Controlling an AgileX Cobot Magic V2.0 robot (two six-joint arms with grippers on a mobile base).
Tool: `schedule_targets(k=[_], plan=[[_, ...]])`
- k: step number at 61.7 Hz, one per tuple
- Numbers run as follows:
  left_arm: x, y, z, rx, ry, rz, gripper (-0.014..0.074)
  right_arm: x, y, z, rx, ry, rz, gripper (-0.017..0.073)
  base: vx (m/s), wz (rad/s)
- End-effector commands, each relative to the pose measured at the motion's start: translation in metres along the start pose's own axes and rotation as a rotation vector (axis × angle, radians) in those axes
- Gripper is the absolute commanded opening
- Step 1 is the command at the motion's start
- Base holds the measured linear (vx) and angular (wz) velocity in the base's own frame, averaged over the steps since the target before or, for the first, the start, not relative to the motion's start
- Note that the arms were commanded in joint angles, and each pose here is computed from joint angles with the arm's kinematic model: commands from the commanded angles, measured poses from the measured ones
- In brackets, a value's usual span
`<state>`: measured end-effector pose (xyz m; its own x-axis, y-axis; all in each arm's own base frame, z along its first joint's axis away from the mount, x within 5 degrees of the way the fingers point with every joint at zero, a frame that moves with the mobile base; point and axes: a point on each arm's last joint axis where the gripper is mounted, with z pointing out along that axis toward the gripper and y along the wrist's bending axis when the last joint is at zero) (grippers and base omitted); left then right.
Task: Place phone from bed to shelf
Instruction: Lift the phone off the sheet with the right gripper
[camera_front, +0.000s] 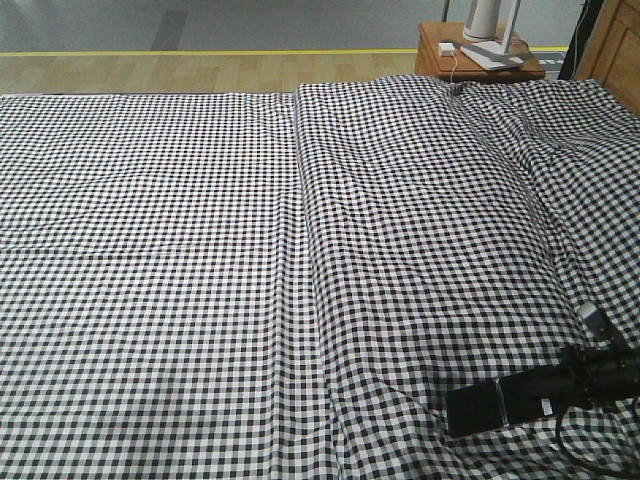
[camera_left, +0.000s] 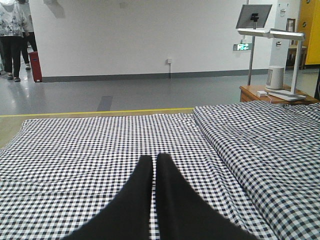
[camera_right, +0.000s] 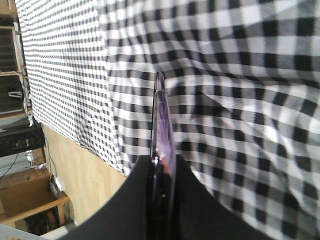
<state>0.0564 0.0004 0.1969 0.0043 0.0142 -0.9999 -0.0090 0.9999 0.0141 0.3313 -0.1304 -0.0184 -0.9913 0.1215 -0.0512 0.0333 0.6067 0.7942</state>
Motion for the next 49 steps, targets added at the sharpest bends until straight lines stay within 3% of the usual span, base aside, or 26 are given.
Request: schedule_targets(k=[1,31,38,49], plan=[[-0.016,0.001,-0.002,-0.005,-0.107,-0.018,0.0001,-0.006,0.047,-0.028,-0.117,-0.037,-0.074,-0.0003,0.00,0.00],[-0.016,0.001,-0.002,-0.005,-0.107,-0.018,0.0001,0.002,0.164,-0.100,-0.047,-0.272,-0.280,-0.0003,0.00,0.00],[-0.016,0.001,-0.002,-0.005,-0.107,-0.018,0.0001,0.003,0.200,-0.109,-0.041,-0.328,-0.374,-0.0003,0.00,0.00],[-0.016,0.001,-0.002,-0.005,-0.107,-0.018,0.0001,0.009,0.259,-0.099,-0.045,-0.302,-0.546,-0.0003,0.00,0.00]])
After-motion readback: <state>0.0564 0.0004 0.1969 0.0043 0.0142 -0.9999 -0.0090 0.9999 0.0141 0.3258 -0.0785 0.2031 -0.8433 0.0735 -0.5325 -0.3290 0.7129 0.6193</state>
